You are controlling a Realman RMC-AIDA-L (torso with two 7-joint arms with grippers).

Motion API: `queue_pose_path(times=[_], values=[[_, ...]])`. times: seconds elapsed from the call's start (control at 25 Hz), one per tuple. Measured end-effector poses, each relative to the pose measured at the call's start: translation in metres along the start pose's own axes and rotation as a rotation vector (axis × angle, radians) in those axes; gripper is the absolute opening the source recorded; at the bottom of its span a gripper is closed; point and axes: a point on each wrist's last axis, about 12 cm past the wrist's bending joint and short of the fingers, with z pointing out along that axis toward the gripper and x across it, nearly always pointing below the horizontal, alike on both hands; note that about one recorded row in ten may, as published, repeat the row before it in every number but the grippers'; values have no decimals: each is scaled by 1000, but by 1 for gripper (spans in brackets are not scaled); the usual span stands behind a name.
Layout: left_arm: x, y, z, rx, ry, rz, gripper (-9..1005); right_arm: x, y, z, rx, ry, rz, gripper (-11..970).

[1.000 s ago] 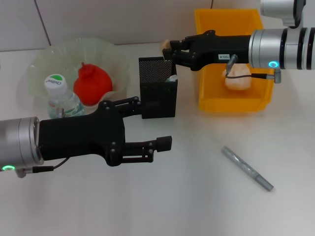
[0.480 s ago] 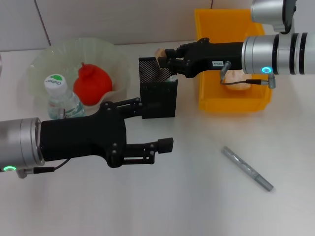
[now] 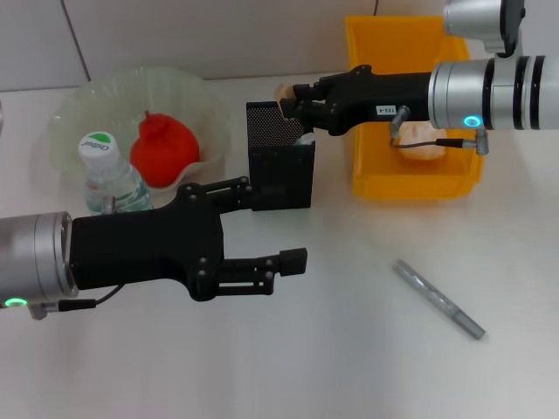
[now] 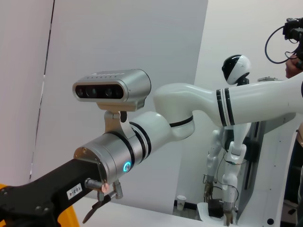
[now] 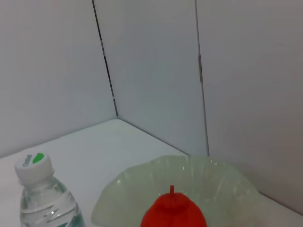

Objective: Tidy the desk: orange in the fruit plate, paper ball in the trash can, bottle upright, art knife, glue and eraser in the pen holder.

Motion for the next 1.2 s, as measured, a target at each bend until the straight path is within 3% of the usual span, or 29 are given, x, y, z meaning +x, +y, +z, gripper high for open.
queue_pose_path(times=[0.48,0.68,0.76,1.2], values=[[1,0,0,1,-1,-8,802,-1,-1,-1,5,-5,3,377],[1,0,0,2,0,-7,802,-2,-2,-1,18,-9,1,554],[1,0,0,0,0,-8,802,-3,-2,-3,23,-16,-4,558],[2,0,-1,-6,0,-10,802,-10,9,-37,-32,-141,-25,602]])
